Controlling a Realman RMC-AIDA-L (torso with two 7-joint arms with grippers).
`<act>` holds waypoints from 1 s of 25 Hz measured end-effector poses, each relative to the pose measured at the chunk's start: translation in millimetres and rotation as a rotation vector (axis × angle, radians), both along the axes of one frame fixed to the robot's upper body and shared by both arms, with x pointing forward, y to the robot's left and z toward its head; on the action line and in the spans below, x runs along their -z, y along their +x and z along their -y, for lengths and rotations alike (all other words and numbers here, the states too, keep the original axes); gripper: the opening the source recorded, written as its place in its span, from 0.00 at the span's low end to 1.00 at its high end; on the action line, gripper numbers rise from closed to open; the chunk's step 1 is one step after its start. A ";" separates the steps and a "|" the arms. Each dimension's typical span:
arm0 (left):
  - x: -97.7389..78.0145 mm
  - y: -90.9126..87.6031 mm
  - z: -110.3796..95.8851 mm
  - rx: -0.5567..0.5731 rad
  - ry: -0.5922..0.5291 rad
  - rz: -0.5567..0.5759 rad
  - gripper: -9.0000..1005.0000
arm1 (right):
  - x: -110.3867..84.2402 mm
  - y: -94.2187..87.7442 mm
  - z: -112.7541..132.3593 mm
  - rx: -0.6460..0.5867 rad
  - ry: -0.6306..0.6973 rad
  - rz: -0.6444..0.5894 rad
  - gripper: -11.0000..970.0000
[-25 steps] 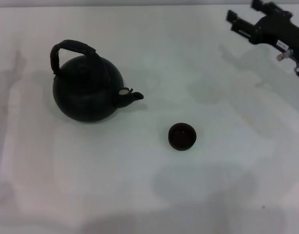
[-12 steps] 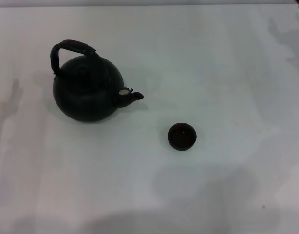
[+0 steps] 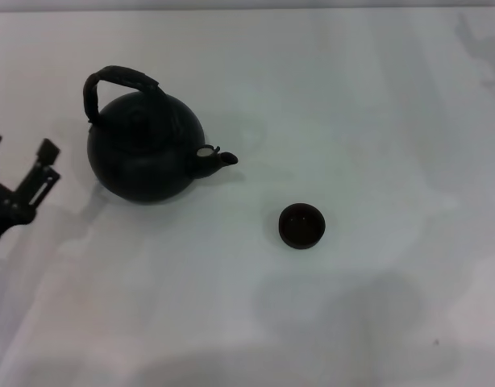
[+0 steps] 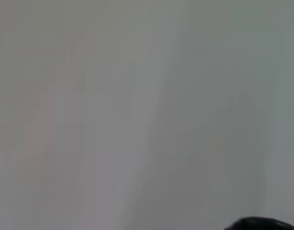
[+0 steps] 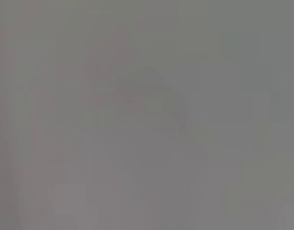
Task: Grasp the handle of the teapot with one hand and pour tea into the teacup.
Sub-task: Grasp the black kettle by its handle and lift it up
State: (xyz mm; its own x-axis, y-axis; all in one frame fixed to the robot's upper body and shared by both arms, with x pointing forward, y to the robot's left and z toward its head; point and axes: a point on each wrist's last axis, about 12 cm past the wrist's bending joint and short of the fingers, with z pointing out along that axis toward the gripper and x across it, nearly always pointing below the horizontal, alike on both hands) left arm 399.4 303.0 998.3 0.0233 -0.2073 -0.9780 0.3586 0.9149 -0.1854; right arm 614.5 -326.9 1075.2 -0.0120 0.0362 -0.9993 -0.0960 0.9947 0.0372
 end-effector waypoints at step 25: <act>-8.1 64.5 8.8 0.073 0.168 0.006 0.85 | -1.1 -4.0 0.9 -0.008 -0.022 0.032 0.85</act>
State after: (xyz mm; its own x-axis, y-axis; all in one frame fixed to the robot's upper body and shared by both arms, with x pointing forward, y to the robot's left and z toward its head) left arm 463.9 294.3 1006.4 0.0205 -0.0421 -0.9989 0.4260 0.9042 -0.0294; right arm 610.5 -327.7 1076.3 0.0201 0.0145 -0.9997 -0.1045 0.9945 0.0123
